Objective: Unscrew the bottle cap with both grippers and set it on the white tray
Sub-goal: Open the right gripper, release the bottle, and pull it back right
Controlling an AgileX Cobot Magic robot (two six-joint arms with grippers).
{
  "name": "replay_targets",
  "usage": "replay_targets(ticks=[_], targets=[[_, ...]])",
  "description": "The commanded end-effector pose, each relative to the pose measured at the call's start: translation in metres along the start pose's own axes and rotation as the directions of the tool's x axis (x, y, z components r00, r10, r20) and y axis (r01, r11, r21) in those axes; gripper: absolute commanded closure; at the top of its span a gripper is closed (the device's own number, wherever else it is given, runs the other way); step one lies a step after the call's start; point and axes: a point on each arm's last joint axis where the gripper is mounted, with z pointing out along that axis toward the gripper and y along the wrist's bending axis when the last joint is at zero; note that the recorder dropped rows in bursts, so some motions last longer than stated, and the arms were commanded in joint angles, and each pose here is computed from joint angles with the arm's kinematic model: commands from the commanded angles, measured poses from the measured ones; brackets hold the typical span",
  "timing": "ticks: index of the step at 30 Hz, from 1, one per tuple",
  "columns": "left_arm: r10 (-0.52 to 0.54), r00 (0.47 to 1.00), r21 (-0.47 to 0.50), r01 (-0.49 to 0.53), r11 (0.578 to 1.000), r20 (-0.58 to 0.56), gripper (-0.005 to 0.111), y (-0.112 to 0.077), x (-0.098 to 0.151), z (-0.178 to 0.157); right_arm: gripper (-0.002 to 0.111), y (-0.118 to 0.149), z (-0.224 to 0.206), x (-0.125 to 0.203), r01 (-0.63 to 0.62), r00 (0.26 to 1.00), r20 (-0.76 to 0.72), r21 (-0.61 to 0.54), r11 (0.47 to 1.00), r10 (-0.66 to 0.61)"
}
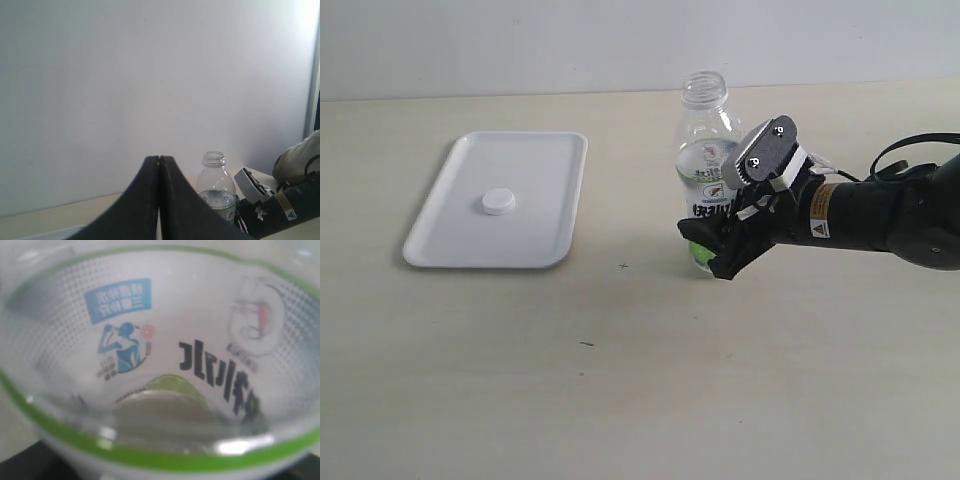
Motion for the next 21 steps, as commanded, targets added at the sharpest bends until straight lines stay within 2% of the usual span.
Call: replay_targets(ticks=[1,7,16,21], targets=[[-0.006,1.0,0.012,0.006,1.0,0.0,0.106,-0.001,0.001,-0.001,0.032,0.002,0.0,0.016,-0.002,0.994,-0.111,0.006,1.0,0.003],[-0.006,1.0,0.012,0.006,1.0,0.0,0.106,-0.001,0.001,-0.001,0.018,0.001,0.0,0.016,-0.007,0.993,-0.117,0.013,1.0,0.008],[-0.006,1.0,0.012,0.006,1.0,0.0,0.106,-0.001,0.001,-0.001,0.018,-0.001,-0.005,0.007,-0.007,0.995,-0.096,0.036,0.999,0.011],[-0.006,1.0,0.012,0.006,1.0,0.0,0.106,-0.001,0.001,-0.001,0.018,-0.001,-0.009,0.009,-0.003,0.991,-0.133,0.048,0.999,0.009]])
